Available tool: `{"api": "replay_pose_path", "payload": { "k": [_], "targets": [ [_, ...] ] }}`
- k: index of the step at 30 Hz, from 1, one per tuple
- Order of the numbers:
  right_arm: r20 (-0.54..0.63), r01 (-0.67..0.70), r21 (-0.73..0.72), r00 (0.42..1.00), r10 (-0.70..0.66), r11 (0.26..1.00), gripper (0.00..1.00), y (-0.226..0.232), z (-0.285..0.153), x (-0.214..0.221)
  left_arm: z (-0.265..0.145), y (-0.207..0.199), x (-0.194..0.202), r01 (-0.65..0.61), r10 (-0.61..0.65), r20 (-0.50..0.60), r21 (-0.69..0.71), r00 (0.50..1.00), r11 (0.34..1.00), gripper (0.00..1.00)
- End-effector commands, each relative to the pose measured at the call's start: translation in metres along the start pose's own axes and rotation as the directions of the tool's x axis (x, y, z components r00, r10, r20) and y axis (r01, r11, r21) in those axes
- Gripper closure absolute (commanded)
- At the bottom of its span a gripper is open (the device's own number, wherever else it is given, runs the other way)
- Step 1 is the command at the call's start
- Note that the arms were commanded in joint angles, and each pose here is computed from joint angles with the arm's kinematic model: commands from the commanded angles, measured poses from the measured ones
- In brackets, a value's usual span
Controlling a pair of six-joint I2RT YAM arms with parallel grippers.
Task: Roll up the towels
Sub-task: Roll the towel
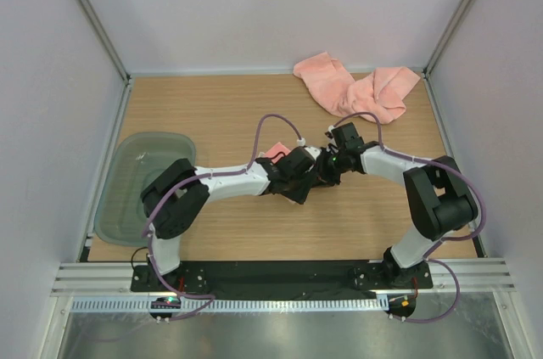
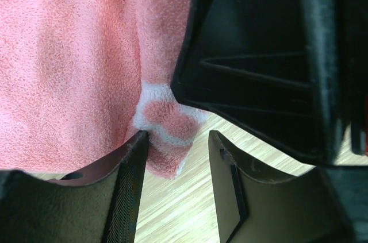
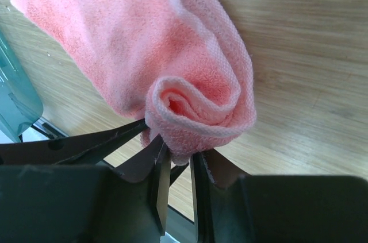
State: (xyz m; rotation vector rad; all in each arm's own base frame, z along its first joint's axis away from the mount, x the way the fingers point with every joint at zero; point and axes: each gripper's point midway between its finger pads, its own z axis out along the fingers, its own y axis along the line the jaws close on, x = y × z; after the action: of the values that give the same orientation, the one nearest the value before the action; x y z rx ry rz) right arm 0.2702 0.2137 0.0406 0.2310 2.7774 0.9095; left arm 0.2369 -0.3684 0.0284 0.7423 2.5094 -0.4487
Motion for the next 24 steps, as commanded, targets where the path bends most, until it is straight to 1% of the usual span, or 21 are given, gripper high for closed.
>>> {"api": "replay_pose_path", "payload": {
  "k": [1, 2, 3, 4, 5, 6, 8, 9, 10, 12, 14, 15, 16, 17, 18, 19, 20, 21, 22, 24],
  "targets": [
    [0.012, 0.032, -0.027, 0.999, -0.032, 0.999, 0.75, 0.01, -0.003, -0.014, 0.009, 0.034, 0.082, -0.012, -0.027, -0.289, -0.132, 0.957, 0.991, 0.51],
    [0.008, 0.031, -0.027, 0.999, -0.031, 0.999, 0.75, 0.011, -0.001, -0.016, 0.008, 0.043, 0.087, -0.024, -0.032, -0.31, -0.176, 0.95, 0.984, 0.52],
    [0.006, 0.03, -0.026, 1.0, -0.03, 0.999, 0.75, 0.01, 0.001, -0.017, 0.008, 0.045, 0.084, -0.025, -0.039, -0.314, -0.198, 0.949, 0.98, 0.56],
    [0.004, 0.03, -0.028, 1.0, -0.03, 0.999, 0.75, 0.01, 0.002, -0.018, 0.011, 0.051, 0.091, -0.035, -0.048, -0.338, -0.233, 0.94, 0.972, 0.59],
    [0.0, 0.026, -0.028, 1.0, -0.026, 0.999, 0.75, 0.01, 0.005, -0.02, 0.008, 0.06, 0.095, -0.041, -0.067, -0.355, -0.289, 0.933, 0.956, 0.62],
    [-0.004, 0.026, -0.028, 1.0, -0.027, 0.999, 0.75, 0.009, 0.006, -0.02, 0.009, 0.063, 0.094, -0.042, -0.075, -0.356, -0.31, 0.932, 0.95, 0.7],
    [-0.006, 0.027, -0.034, 1.0, -0.028, 0.999, 0.75, 0.01, 0.008, -0.024, 0.012, 0.066, 0.099, -0.047, -0.088, -0.374, -0.336, 0.923, 0.941, 0.75],
    [-0.011, 0.025, -0.032, 1.0, -0.025, 0.999, 0.75, 0.008, 0.008, -0.023, 0.012, 0.068, 0.1, -0.048, -0.091, -0.378, -0.342, 0.921, 0.939, 0.81],
    [-0.01, 0.023, -0.034, 1.0, -0.023, 0.999, 0.75, 0.008, 0.008, -0.025, 0.013, 0.066, 0.099, -0.047, -0.089, -0.379, -0.335, 0.921, 0.941, 0.84],
    [-0.008, 0.029, -0.033, 1.0, -0.03, 0.999, 0.73, 0.007, 0.005, -0.026, 0.014, 0.062, 0.099, -0.049, -0.08, -0.389, -0.31, 0.918, 0.949, 0.9],
    [-0.005, 0.023, -0.027, 1.0, -0.023, 0.999, 0.68, 0.003, -0.001, -0.031, 0.012, 0.055, 0.097, -0.042, -0.071, -0.394, -0.273, 0.916, 0.961, 0.92],
    [-0.003, 0.031, -0.027, 1.0, -0.031, 0.999, 0.58, 0.002, -0.005, -0.032, 0.011, 0.054, 0.097, -0.034, -0.074, -0.398, -0.26, 0.915, 0.965, 0.94],
    [0.002, 0.033, -0.026, 0.999, -0.033, 0.999, 0.54, 0.001, -0.009, -0.035, 0.01, 0.043, 0.097, -0.007, -0.079, -0.408, -0.205, 0.91, 0.979, 0.95],
    [0.011, 0.031, -0.015, 0.999, -0.031, 0.999, 0.46, -0.003, -0.015, -0.041, 0.007, 0.041, 0.094, 0.021, -0.094, -0.402, -0.181, 0.911, 0.983, 0.96],
    [0.019, 0.03, -0.015, 0.999, -0.03, 0.999, 0.44, -0.003, -0.018, -0.044, 0.005, 0.037, 0.093, 0.045, -0.106, -0.399, -0.16, 0.911, 0.986, 0.97],
    [0.033, 0.033, -0.014, 0.999, -0.032, 0.999, 0.41, -0.003, -0.024, -0.049, 0.003, 0.026, 0.092, 0.091, -0.121, -0.411, -0.094, 0.904, 0.991, 0.97],
    [0.031, 0.019, 0.0, 0.999, -0.019, 1.0, 0.4, -0.007, -0.028, -0.05, 0.0, 0.021, 0.091, 0.12, -0.136, -0.415, -0.064, 0.9, 0.991, 0.97],
    [0.04, 0.026, 0.016, 0.999, -0.026, 1.0, 0.38, -0.01, -0.031, -0.053, -0.004, 0.02, 0.083, 0.164, -0.168, -0.401, -0.045, 0.901, 0.985, 0.97],
    [0.044, 0.025, 0.024, 0.999, -0.026, 0.999, 0.37, -0.012, -0.034, -0.055, -0.008, 0.011, 0.081, 0.199, -0.18, -0.413, 0.003, 0.893, 0.98, 0.97],
    [0.062, 0.025, 0.074, 0.998, -0.029, 0.997, 0.36, -0.017, -0.041, -0.06, -0.015, 0.008, 0.068, 0.254, -0.216, -0.397, 0.045, 0.892, 0.966, 0.96]
  ]
}}
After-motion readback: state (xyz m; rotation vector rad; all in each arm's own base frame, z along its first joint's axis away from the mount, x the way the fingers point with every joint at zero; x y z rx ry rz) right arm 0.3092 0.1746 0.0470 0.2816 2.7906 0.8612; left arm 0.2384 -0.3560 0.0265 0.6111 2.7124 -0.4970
